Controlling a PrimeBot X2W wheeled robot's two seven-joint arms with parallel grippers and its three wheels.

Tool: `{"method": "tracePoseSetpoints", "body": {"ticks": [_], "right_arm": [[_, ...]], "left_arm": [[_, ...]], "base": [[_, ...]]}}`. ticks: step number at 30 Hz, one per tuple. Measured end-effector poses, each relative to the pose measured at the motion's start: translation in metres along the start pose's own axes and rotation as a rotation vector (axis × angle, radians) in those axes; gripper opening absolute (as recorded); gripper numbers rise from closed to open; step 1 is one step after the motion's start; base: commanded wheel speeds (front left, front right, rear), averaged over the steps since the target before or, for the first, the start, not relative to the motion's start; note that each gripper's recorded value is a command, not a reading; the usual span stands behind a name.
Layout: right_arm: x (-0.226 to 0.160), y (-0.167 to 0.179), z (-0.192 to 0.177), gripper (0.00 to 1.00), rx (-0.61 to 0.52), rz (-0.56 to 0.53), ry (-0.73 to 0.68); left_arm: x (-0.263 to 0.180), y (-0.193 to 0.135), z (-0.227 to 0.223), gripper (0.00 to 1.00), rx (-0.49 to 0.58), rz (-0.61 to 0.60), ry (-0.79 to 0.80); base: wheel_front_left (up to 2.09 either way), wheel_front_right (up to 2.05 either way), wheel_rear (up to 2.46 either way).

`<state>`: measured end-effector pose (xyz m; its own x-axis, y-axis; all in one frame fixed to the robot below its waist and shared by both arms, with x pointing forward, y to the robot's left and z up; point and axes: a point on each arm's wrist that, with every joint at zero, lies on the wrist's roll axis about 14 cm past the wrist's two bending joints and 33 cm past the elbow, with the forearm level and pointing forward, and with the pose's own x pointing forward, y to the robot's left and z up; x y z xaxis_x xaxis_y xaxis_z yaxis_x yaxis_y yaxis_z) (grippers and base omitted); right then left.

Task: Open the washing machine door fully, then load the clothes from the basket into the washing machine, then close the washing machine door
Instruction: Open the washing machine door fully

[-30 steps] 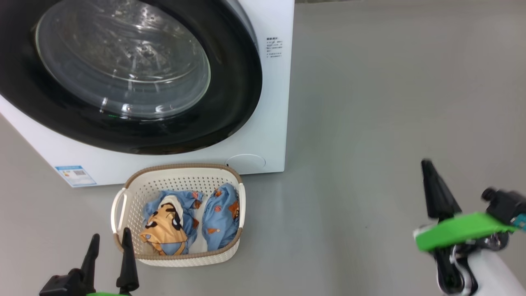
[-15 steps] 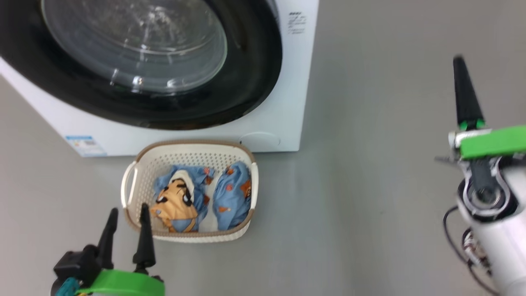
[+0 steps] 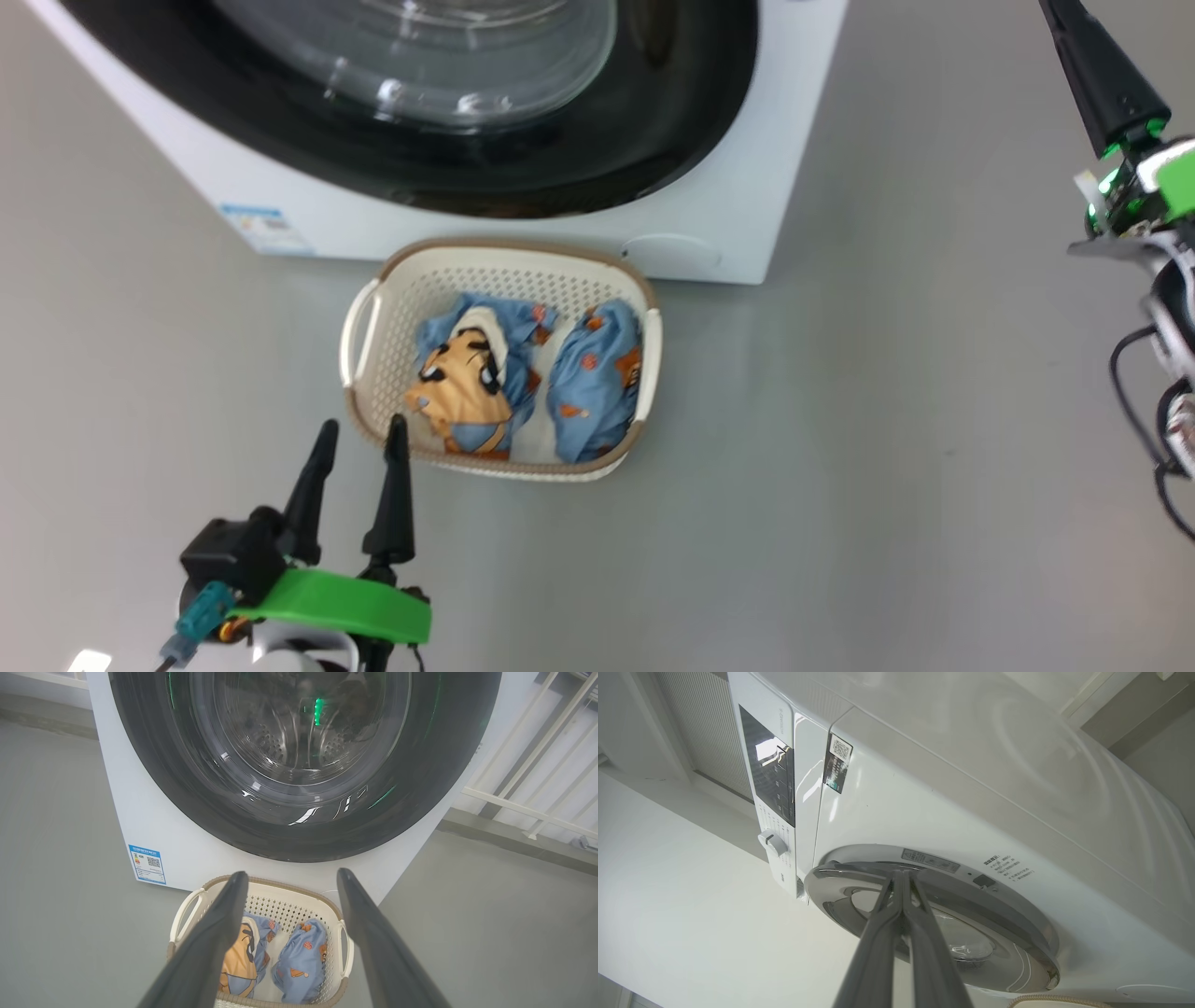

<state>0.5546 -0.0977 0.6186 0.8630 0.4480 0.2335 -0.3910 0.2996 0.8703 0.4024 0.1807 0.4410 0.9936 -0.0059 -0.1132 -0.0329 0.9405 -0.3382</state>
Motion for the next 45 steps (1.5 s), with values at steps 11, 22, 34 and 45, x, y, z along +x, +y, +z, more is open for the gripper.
{"method": "tracePoseSetpoints", "body": {"ticks": [11,22,34,45], "right_arm": [[0.042,-0.027,-0.030,0.00,0.115,0.007,0.230],[0.085,-0.039,-0.055,0.00,0.159,0.070,0.365],[0.122,-0.056,-0.078,0.00,0.157,0.102,0.420],[0.140,-0.074,-0.103,0.00,0.164,0.112,0.476]], "left_arm": [[0.009,0.010,-0.008,1.00,-0.011,0.038,0.025],[0.027,0.013,-0.017,1.00,-0.026,0.046,0.044],[0.038,0.021,-0.022,1.00,-0.034,0.076,0.054],[0.043,0.031,-0.029,1.00,-0.050,0.110,0.072]], "base": [[0.00,0.00,0.00],[0.00,0.00,0.00],[0.00,0.00,0.00],[0.00,0.00,0.00]]}}
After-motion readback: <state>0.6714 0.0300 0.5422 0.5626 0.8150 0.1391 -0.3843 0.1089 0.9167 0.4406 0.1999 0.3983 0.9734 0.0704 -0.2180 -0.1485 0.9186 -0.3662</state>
